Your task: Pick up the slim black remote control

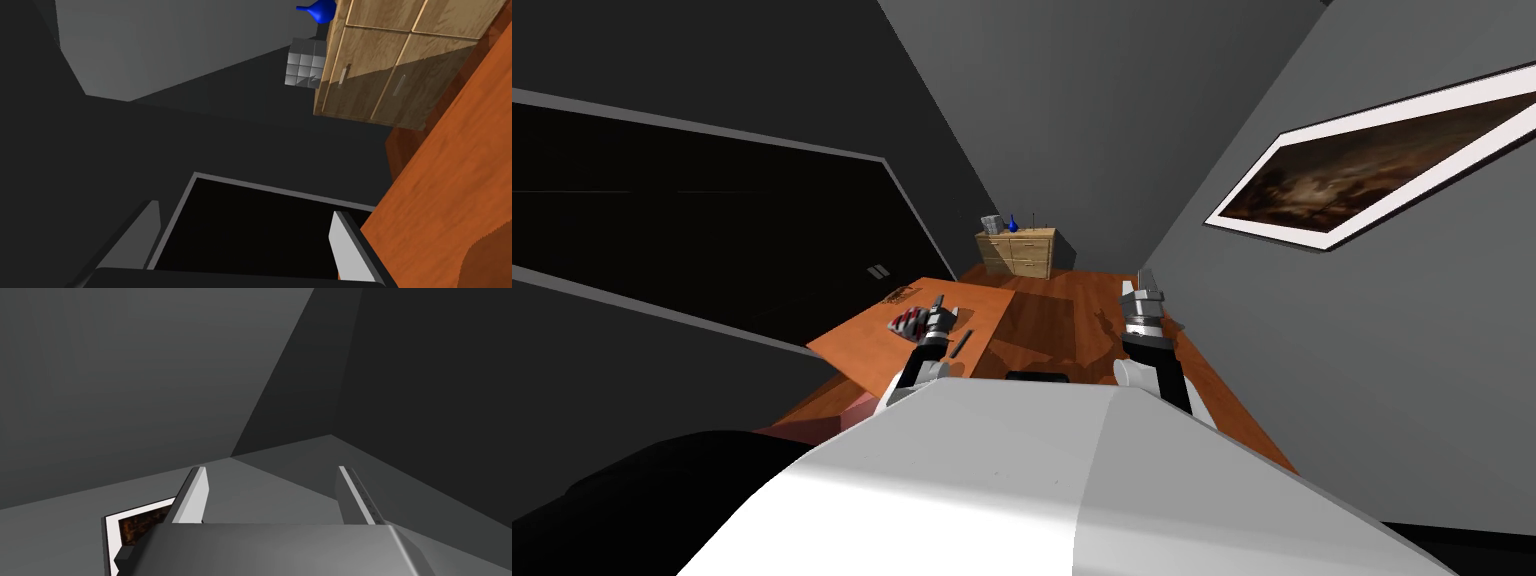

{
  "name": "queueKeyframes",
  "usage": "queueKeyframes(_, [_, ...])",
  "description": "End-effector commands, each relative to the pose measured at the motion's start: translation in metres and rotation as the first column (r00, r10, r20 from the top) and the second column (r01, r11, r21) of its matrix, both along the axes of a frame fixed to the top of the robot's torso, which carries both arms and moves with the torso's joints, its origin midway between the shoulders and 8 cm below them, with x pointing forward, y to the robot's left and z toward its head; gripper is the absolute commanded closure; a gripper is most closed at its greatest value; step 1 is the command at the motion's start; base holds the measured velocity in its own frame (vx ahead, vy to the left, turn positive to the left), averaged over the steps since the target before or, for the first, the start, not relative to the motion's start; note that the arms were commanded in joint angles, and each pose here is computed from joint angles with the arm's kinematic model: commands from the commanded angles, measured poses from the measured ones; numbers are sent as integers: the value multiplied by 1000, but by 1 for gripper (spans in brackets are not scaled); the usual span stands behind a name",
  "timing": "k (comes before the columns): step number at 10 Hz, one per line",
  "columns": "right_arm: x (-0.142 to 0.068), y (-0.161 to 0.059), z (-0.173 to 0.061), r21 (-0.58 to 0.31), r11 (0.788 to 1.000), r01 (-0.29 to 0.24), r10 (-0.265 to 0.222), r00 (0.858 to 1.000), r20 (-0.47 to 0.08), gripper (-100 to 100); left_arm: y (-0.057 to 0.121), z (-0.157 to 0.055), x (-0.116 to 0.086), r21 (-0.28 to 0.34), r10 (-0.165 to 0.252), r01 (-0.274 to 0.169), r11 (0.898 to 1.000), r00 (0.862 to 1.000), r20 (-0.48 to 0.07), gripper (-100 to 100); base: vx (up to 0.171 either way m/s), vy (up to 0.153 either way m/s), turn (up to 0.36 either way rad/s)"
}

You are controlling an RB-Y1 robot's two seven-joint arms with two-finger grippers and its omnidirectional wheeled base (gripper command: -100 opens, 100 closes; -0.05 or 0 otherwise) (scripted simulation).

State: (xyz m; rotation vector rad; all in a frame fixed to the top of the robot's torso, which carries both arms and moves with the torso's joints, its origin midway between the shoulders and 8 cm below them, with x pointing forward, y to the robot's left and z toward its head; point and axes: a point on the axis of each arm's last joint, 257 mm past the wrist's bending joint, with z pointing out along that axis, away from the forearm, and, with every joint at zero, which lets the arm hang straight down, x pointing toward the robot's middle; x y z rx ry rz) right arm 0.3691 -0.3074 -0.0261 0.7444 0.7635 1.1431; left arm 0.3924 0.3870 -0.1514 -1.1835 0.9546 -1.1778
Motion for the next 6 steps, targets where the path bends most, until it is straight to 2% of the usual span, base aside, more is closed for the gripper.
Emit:
queueKeyframes(1, [0, 0, 0, 0, 1000, 0, 0, 1000, 0, 0, 8, -7, 3, -7, 11, -11, 1000, 999, -39, -100, 117, -28, 32])
queueKeyframes(2, [0, 0, 0, 0, 1000, 0, 0, 1000, 0, 0, 9, -9, 4, -8, 12, -12, 1000, 999, -45, -100, 48, -22, 4])
queueKeyframes(3, [0, 0, 0, 0, 1000, 0, 0, 1000, 0, 0, 28, -31, 0, -16, 35, -37, 999, 993, -114, -100, 93, -38, 32])
queueKeyframes(4, [0, 0, 0, 0, 1000, 0, 0, 1000, 0, 0, 28, -33, 0, -17, 36, -39, 999, 992, -123, -100, 107, -37, 57])
queueKeyframes(5, [0, 0, 0, 0, 1000, 0, 0, 1000, 0, 0, 48, -55, -6, -24, 62, -68, 997, 979, -192, -100, 153, -62, 66])
queueKeyframes(6, [0, 0, 0, 0, 1000, 0, 0, 1000, 0, 0, 49, -58, -6, -26, 64, -70, 997, 977, -202, -100, 149, -93, 49])
